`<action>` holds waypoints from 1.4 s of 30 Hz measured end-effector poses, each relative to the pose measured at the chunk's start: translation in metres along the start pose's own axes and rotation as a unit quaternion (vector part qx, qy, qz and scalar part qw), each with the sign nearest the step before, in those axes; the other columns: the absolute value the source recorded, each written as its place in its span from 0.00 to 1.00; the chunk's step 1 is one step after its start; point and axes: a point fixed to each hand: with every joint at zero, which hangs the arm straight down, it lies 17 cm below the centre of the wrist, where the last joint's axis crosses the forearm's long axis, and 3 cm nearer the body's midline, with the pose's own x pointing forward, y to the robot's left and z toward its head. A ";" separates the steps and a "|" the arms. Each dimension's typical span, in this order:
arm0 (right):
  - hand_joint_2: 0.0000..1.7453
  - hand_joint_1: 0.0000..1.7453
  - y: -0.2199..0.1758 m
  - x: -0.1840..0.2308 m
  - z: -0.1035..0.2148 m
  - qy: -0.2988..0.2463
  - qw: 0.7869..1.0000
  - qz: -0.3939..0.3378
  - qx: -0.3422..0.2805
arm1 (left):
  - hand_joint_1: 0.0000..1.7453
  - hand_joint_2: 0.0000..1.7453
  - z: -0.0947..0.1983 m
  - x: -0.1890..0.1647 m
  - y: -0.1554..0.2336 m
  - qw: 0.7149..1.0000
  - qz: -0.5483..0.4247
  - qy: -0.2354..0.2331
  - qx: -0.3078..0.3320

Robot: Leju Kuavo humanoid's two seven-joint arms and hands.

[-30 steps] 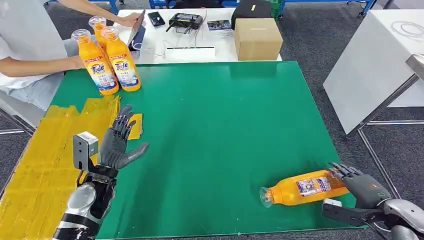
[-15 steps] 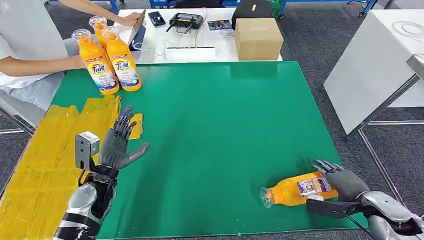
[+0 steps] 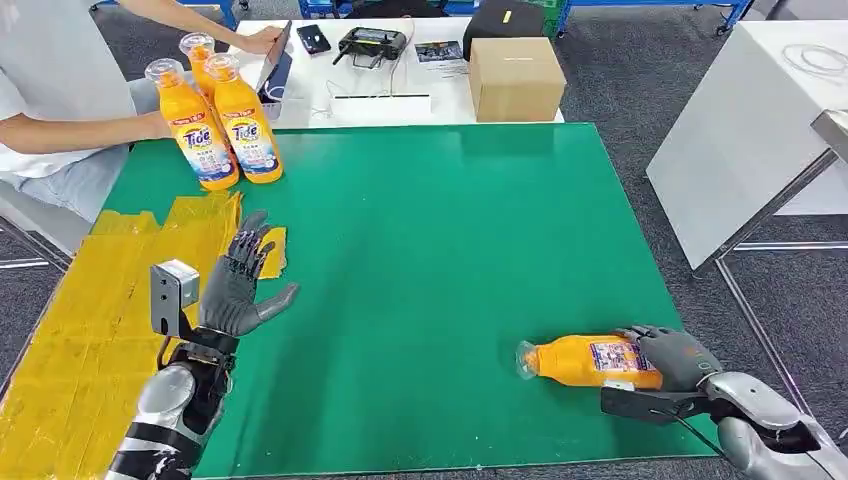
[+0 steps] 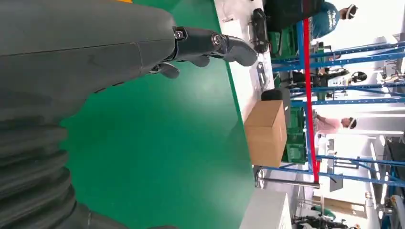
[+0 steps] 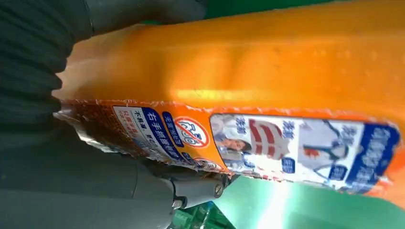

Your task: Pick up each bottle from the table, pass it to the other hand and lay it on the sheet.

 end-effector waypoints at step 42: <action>1.00 1.00 -0.182 0.201 -0.003 -0.177 0.776 -0.496 -0.348 | 0.00 1.00 0.020 -0.006 -0.047 0.999 -0.041 0.007 -0.033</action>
